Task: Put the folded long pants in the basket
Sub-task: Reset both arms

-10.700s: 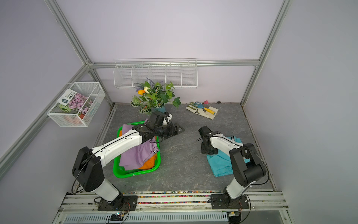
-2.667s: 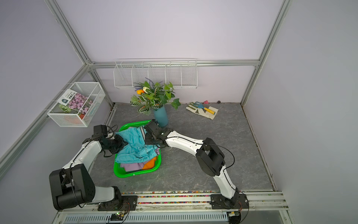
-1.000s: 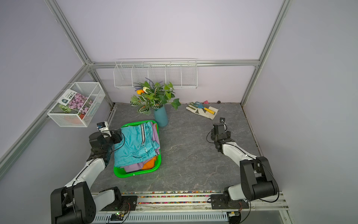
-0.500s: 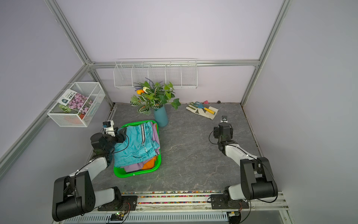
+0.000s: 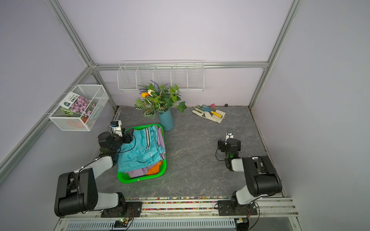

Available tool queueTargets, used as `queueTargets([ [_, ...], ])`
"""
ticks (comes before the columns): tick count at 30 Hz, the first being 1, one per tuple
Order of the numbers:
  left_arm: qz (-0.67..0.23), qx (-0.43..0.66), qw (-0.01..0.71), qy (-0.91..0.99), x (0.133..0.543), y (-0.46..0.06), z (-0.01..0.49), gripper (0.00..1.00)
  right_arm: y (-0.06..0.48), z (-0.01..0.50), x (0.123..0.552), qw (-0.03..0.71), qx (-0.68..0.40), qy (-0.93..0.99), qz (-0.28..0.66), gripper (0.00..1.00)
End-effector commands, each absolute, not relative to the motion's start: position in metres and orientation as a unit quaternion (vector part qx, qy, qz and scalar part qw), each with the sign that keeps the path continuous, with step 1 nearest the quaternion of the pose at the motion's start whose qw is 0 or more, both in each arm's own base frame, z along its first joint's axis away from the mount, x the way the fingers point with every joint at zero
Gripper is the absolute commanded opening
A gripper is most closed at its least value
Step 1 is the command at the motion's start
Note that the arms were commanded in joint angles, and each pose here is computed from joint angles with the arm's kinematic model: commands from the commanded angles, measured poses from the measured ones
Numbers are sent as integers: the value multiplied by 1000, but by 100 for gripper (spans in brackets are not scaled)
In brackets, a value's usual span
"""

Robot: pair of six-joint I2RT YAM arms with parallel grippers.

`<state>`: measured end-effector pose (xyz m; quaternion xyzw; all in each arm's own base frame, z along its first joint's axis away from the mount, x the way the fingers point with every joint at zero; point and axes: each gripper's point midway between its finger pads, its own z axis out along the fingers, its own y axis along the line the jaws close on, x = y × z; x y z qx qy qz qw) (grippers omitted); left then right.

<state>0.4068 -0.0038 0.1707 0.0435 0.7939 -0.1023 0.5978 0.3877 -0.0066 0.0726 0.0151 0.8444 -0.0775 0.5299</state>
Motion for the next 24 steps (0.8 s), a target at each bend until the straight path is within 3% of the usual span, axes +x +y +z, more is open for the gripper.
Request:
queueTargets([
  [1,-71,37,560,825,388,3,143,64,-5,91,395,557,17,828,-67,99],
  [4,-52,5,621,782,378,13,149,66,-5,91,395,557,17,828,-66,99],
  [6,-57,-42,620,782,385,22,145,67,-5,91,395,558,17,827,-66,99],
  [13,-44,-3,628,777,396,3,124,67,-5,91,395,558,17,827,-67,99],
  [14,-45,6,633,773,397,1,123,70,-5,90,395,557,17,828,-66,99],
  [16,-48,3,614,788,398,1,119,100,-5,91,395,557,17,828,-67,99],
  [24,-48,2,613,789,399,1,119,100,-5,91,395,558,17,827,-67,99],
])
